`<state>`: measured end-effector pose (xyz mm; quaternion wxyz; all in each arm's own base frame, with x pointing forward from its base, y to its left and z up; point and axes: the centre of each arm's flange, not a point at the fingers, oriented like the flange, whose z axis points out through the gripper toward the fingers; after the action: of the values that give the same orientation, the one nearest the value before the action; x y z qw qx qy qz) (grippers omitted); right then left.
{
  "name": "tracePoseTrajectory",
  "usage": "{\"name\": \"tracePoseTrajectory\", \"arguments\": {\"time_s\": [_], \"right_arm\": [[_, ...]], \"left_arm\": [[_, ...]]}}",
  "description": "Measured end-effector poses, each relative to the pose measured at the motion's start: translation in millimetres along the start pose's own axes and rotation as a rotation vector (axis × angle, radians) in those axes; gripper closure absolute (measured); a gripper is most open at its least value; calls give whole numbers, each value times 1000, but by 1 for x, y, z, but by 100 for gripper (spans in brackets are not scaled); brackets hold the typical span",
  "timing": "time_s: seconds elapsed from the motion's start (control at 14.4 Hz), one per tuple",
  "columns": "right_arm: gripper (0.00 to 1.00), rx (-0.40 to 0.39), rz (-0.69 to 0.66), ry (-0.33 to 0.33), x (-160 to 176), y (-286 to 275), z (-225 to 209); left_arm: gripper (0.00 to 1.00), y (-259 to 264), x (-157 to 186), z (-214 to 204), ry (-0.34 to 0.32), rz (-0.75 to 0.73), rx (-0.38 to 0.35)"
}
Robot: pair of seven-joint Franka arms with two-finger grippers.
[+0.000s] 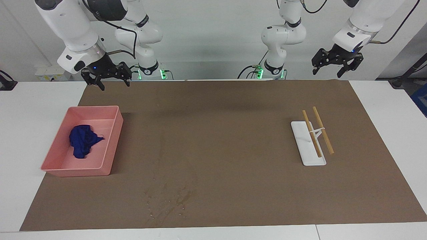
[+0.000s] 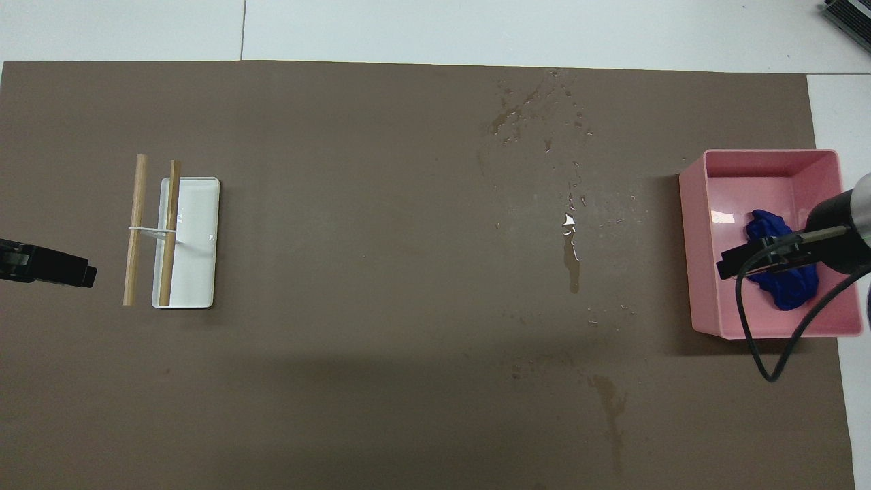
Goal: Wipe water with towel using both arms
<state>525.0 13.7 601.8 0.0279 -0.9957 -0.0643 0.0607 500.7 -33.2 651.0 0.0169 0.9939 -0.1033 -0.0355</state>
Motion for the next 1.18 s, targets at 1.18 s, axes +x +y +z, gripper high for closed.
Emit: {"name": "tracePoseTrajectory", "arguments": {"time_s": [1.18], "right_arm": [[0, -6, -2, 6, 1, -3, 0]], "left_arm": [[0, 0, 0, 0, 0, 0, 0]]}}
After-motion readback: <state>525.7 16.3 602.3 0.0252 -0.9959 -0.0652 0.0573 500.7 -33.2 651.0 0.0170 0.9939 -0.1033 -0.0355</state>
